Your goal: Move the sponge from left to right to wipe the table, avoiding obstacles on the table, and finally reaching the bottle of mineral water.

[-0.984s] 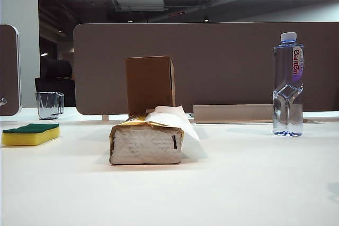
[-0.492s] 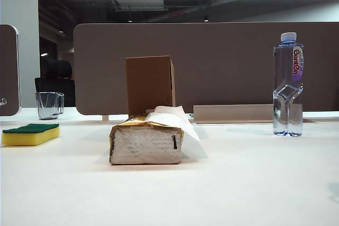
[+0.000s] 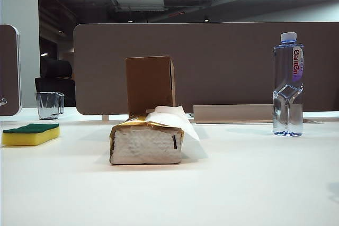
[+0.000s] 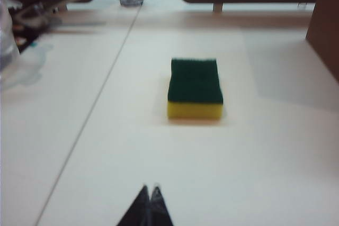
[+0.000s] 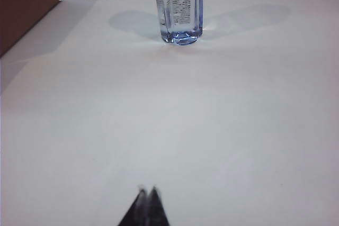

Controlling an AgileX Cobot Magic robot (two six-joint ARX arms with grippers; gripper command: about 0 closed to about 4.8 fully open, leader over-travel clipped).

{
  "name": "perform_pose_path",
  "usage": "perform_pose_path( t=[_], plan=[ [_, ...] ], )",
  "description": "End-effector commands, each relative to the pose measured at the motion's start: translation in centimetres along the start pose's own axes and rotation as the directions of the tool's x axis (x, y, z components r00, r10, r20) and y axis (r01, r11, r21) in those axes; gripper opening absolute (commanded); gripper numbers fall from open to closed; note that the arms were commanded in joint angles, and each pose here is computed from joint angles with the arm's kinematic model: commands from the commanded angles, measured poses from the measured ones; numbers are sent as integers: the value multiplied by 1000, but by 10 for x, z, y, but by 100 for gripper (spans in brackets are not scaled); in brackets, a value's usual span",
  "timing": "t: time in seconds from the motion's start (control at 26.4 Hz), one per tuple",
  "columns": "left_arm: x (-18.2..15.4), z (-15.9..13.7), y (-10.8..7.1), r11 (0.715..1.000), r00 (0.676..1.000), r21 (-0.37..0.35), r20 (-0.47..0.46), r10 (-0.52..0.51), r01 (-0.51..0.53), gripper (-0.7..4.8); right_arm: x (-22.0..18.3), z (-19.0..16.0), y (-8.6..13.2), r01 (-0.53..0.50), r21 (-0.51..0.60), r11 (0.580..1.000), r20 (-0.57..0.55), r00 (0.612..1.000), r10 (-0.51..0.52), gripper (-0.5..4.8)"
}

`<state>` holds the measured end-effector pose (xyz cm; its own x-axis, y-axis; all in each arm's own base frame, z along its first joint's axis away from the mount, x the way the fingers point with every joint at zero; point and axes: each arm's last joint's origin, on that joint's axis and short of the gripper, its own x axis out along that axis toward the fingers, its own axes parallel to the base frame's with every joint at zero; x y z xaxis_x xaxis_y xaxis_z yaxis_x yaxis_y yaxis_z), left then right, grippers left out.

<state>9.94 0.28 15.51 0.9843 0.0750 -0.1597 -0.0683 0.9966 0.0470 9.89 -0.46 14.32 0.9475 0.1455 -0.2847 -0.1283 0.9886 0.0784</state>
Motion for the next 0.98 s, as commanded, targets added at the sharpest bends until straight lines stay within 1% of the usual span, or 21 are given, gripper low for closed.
perform_pose_path(
  t=[0.04, 0.11, 0.15, 0.23, 0.34, 0.38, 0.42, 0.45, 0.49, 0.53, 0.61, 0.64, 0.68, 0.72, 0.79, 0.83, 0.91, 0.95, 0.98],
  plan=[
    [-7, 26, 1, 998, 996, -62, 93, -12, 17, 2, -3, 12, 1, -8, 37, 999, 47, 999, 6, -6],
    [-11, 36, 0, 995, 990, -65, 124, -62, 70, 32, -5, 17, 2, -13, 41, 999, 62, 998, 11, -6],
    [-15, 44, -1, 991, 982, -56, 151, -114, 124, 32, -8, 23, 3, -33, 34, 999, 79, 996, 30, -6],
    [-20, 56, -2, 982, 969, -57, 185, -165, 178, 32, -13, 34, 4, -38, 31, 999, 115, 993, 34, -6],
    [-27, 69, -3, 966, 944, -36, 227, -240, 254, 32, -21, 54, 7, -47, 50, 998, 188, 982, 36, -6],
    [-30, 75, -3, 958, 931, -24, 245, -271, 285, 47, -26, 63, 8, -52, 58, 997, 219, 975, 38, -6],
    [-32, 78, -4, 955, 925, -19, 255, -282, 296, 99, -29, 69, 9, -57, 62, 996, 235, 971, 40, -6],
    [-35, 83, -3, 955, 921, -15, 270, -280, 295, 251, -33, 77, 10, -66, 70, 995, 252, 967, 46, -6],
    [-36, 85, -3, 955, 919, -18, 277, -279, 296, 334, -35, 82, 11, -85, 69, 994, 259, 964, 64, -6],
    [-38, 88, -3, 952, 917, -42, 286, -278, 302, 407, -37, 90, 13, -121, 58, 991, 259, 960, 102, -6],
    [-40, 92, -3, 944, 914, -87, 292, -281, 318, 408, -38, 101, 14, -171, 58, 983, 233, 960, 153, -6],
    [-40, 94, -3, 940, 914, -103, 290, -283, 324, 408, -38, 105, 15, -180, 74, 981, 217, 963, 160, -5],
    [-41, 97, -3, 933, 911, -117, 288, -296, 340, 408, -38, 113, 15, -192, 101, 976, 193, 966, 170, 8],
    [-42, 104, -3, 921, 902, -124, 286, -323, 369, 408, -38, 122, 15, -193, 113, 975, 170, 970, 172, 47],
    [-41, 117, -4, 911, 895, -120, 274, -353, 396, 408, -38, 140, 17, -238, 132, 962, 162, 963, 216, 103],
    [-40, 122, -4, 908, 893, -119, 269, -360, 402, 408, -39, 147, 17, -256, 135, 957, 163, 958, 234, 115],
    [-36, 133, -4, 907, 896, -122, 254, -365, 404, 408, -40, 160, 18, -291, 139, 947, 169, 949, 267, 119],
    [-33, 139, -4, 907, 899, -125, 244, -365, 402, 411, -40, 166, 19, -306, 132, 943, 173, 943, 282, 132],
    [-30, 144, -4, 907, 901, -129, 235, -365, 401, 428, -42, 171, 20, -320, 129, 939, 178, 939, 296, 155]
  ],
)
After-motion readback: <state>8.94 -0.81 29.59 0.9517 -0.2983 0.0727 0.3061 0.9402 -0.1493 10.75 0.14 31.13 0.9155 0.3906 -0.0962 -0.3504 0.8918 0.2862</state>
